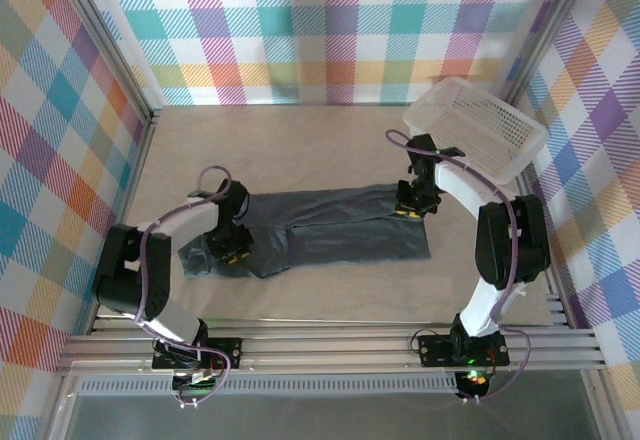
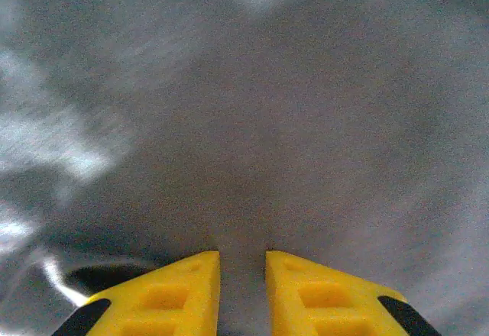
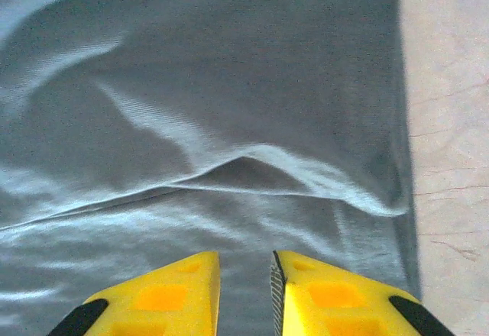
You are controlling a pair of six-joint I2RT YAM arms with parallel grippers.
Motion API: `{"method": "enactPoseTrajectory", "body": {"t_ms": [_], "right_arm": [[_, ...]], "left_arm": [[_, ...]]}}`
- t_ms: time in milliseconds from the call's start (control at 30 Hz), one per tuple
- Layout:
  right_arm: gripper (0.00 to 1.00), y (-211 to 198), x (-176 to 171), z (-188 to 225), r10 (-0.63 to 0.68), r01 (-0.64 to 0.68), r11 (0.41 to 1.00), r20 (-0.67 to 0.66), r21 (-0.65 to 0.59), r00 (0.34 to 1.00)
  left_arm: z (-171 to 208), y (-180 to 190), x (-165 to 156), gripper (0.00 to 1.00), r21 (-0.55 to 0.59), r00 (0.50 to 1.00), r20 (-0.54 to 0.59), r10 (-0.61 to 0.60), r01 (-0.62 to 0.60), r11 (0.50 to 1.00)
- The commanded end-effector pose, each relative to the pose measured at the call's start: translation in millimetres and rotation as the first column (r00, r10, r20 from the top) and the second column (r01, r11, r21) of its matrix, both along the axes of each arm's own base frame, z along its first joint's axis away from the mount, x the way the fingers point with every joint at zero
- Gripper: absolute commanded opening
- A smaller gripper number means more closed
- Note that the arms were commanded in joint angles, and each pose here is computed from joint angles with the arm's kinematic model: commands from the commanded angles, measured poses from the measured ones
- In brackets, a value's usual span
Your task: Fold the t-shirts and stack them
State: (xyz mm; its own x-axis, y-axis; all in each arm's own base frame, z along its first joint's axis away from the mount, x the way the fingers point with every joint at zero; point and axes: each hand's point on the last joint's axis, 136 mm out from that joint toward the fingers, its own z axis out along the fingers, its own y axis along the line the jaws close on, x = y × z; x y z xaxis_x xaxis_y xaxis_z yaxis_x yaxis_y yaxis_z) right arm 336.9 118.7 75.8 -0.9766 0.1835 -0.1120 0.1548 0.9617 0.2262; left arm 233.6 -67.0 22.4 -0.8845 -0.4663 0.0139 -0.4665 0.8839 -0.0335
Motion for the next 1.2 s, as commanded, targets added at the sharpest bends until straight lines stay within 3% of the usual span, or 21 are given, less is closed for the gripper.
{"method": "enactPoseTrajectory", "body": {"t_ms": [0, 67, 267, 400, 500, 633, 833, 1000, 1167], "right_arm": [[0.29, 43, 8, 48, 0.091, -0.139, 0.961, 0.200, 0.239, 0.976], [0.33, 68, 7, 75, 0.106, -0.219, 0.894, 0.291, 0.391, 0.951], [0.34, 103, 2, 105, 0.062, -0.254, 0.729, 0.309, 0.635, 0.949], [0.35, 106, 4, 107, 0.042, -0.231, 0.717, 0.291, 0.658, 0.956], [0.35, 105, 5, 107, 0.047, -0.232, 0.730, 0.292, 0.643, 0.955], [0.35, 105, 5, 109, 0.060, -0.251, 0.732, 0.307, 0.633, 0.950], [0.38, 134, -13, 128, 0.137, -0.377, 0.632, 0.381, 0.677, 0.914], [0.39, 147, -21, 121, 0.156, -0.369, 0.624, 0.352, 0.689, 0.923], [0.40, 147, -23, 123, 0.166, -0.374, 0.632, 0.353, 0.679, 0.921]], "left_arm": [[9, 14, -33, 0.22, 0.049, 0.999, -0.036, 0.008, -0.006, 0.999], [9, 16, -49, 0.21, 0.047, 0.998, -0.053, 0.036, -0.033, 0.998], [13, 15, -82, 0.18, 0.028, 0.986, -0.095, 0.138, -0.136, 0.990], [13, 8, -100, 0.11, 0.011, 0.953, -0.193, 0.232, -0.234, 0.972], [18, 0, -106, 0.12, -0.016, 0.932, -0.227, 0.283, -0.294, 0.956], [53, 17, -80, 0.27, 0.021, 0.934, -0.079, 0.349, -0.349, 0.937], [60, 64, -15, 0.33, -0.042, 0.878, 0.025, 0.478, -0.477, 0.878], [52, 103, 46, 0.34, -0.012, 0.899, 0.213, 0.382, -0.389, 0.921], [37, 106, 51, 0.35, -0.002, 0.918, 0.228, 0.324, -0.332, 0.943]]}}
